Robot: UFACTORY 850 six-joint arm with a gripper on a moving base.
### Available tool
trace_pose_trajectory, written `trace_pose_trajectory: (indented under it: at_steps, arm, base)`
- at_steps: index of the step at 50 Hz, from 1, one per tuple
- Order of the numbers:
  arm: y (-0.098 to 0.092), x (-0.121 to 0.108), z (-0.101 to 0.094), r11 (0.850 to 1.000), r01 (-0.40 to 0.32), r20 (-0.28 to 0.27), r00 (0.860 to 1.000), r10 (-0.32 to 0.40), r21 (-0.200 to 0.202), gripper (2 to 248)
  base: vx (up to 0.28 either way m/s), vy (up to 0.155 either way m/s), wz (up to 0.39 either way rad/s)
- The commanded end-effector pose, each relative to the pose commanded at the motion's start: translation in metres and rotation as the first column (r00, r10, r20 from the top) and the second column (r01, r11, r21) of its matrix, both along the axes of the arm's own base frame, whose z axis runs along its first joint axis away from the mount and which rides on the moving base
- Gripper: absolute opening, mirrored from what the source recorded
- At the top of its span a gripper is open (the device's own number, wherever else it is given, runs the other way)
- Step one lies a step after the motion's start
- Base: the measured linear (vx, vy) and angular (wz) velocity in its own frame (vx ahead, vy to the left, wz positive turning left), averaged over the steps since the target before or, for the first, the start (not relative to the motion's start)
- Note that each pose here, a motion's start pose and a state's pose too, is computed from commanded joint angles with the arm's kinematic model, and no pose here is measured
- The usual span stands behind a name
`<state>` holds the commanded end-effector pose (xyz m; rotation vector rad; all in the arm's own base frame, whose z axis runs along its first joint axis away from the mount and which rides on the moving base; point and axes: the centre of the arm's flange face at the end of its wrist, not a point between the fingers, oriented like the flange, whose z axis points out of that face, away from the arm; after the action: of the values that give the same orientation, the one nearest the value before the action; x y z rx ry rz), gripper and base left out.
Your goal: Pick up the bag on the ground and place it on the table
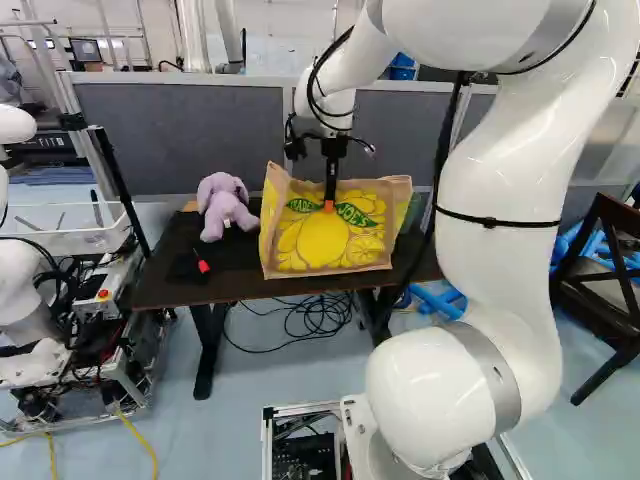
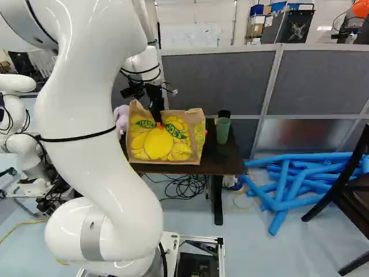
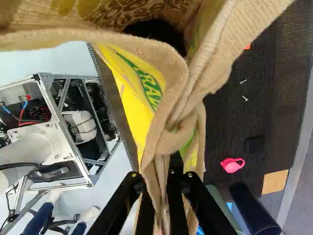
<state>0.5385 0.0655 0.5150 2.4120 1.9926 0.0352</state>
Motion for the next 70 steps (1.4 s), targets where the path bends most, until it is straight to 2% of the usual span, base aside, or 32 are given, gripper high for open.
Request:
trace_pose_trajectory:
  at_steps: [1,2,6,7,12,13,17,18,22,23,27,28,33,34,47,70]
  arm:
    - [0.000,0.000,0.000,1.000,0.000,0.000,1.000,0.000,0.000,25]
    - [0.000,0.000,0.000,1.000,0.000,0.000,1.000,0.000,0.000,54]
    - [0.000,0.000,0.000,1.000,0.000,0.000,1.000,0.000,0.000,54]
    - [0.000,0.000,0.000,1.000,0.000,0.000,1.000,0.000,0.000,89]
    - [0.000,0.000,0.000,1.000,0.000,0.000,1.000,0.000,0.000,89]
    - [0.000,0.000,0.000,1.000,0.000,0.000,1.000,0.000,0.000,123]
    - [0.000,0.000,0.000,1.000,0.000,0.000,1.000,0.000,0.000,123]
    - [0.000,0.000,0.000,1.000,0.000,0.000,1.000,0.000,0.000,158]
    - [0.000,0.000,0.000,1.000,0.000,0.000,1.000,0.000,0.000,158]
    - [0.000,0.000,0.000,1.000,0.000,0.000,1.000,0.000,0.000,194]
    - [0.000,0.000,0.001,1.000,0.000,0.001,1.000,0.000,0.000,194]
    - [0.000,-0.001,0.002,1.000,0.000,0.003,1.000,0.000,0.000,230]
    - [0.000,-0.003,0.007,1.000,0.000,0.013,1.000,0.000,0.002,230]
    - [0.000,-0.003,0.009,1.000,0.000,0.015,1.000,0.000,0.002,247]
    - [-0.001,-0.012,0.028,1.000,0.000,0.043,0.999,0.000,0.005,247]
    - [-0.009,-0.022,0.063,1.000,0.012,0.059,0.998,-0.013,0.007,247]
  base:
    - [0.000,0.000,0.000]
    - [0.000,0.000,0.000]
    - [0.000,0.000,0.000]
    - [0.000,0.000,0.000]
    - [0.000,0.000,0.000]
    - [0.000,0.000,0.000]
    - [0.000,0.000,0.000]
    - [0.000,0.000,0.000]
    - [0.000,0.000,0.000]
    - [0.000,0.000,0.000]
    - [0.000,0.000,0.000]
    - [0.000,0.000,0.000]
    - [0.000,0.000,0.000]
    - [0.000,0.000,0.000]
    - [0.000,0.000,0.000]
    - [0.000,0.000,0.000]
